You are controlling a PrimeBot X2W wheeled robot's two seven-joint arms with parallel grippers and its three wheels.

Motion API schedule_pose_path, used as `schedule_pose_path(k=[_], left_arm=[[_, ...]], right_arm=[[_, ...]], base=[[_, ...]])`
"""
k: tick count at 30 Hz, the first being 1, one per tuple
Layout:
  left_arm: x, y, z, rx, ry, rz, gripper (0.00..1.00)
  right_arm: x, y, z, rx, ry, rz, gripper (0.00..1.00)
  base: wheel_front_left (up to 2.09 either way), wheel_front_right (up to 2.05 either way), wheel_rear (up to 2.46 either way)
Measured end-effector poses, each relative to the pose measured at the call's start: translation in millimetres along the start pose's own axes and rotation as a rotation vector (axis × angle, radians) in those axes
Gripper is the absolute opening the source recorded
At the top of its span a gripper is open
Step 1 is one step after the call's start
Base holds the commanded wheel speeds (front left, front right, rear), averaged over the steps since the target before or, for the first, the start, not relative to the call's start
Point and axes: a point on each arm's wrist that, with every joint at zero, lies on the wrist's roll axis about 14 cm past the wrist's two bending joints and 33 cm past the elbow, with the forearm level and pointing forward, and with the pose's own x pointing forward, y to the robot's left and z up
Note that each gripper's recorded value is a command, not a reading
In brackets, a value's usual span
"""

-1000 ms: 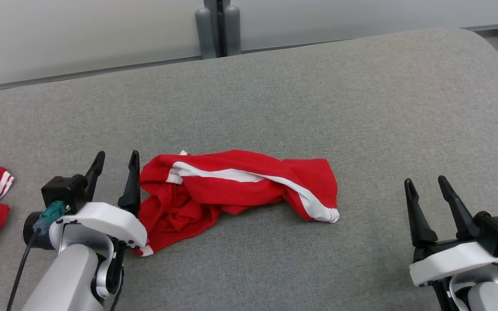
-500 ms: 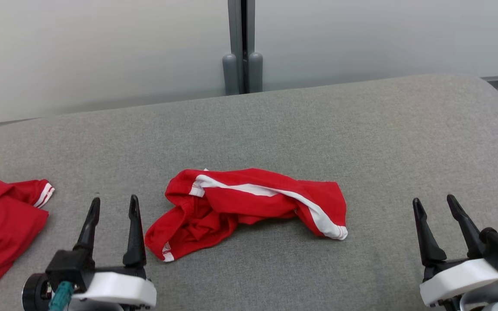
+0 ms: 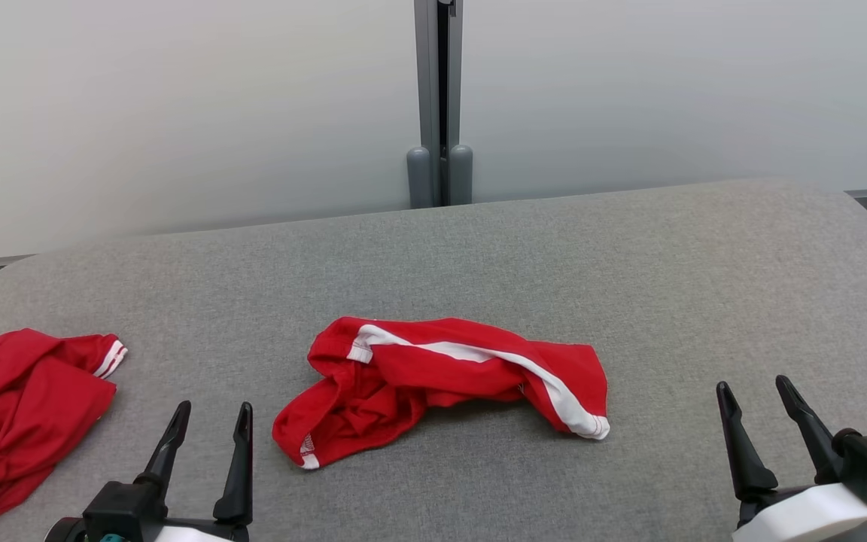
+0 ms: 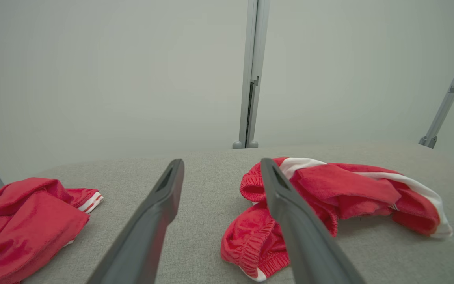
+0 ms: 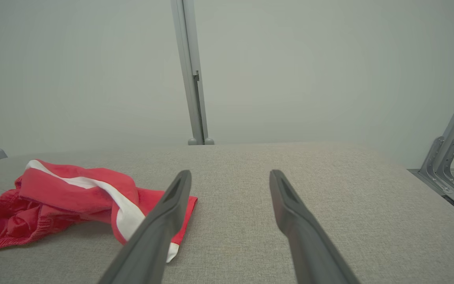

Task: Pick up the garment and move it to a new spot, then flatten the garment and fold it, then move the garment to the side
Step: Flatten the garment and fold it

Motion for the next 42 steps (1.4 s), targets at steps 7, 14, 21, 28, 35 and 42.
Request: schedule_pose_path(k=[7,14,21,28,35,42], left_arm=[[-3,5,-4,-0.029,0.006,0.015,1.0],[-2,6,-5,-0.034,0.005,0.019,1.0],[-1,5,-7,-0.03,0.008,0.018,1.0],[10,-21,-11,-0.033,0.018,-0.072,1.0],[35,-63,-36,-0.05,0.106,-0.203,1.0],[55,-76,-78,-0.062,0.255,-0.243,1.0]], right_arm=[[-2,5,1,0.0,0.001,0.011,1.0],[-2,6,2,0.001,0.0,0.014,1.0],[-2,7,1,0.004,0.004,0.014,1.0],[0,8,-5,0.011,0.02,0.018,1.0],[7,12,-10,0.018,0.04,0.031,1.0],[13,4,-17,0.028,0.059,0.011,1.0]], base=[[0.0,0.0,0.0],[0.0,0.0,0.0],[0.0,0.0,0.0],[0.0,0.0,0.0],[0.0,0.0,0.0],[0.0,0.0,0.0]])
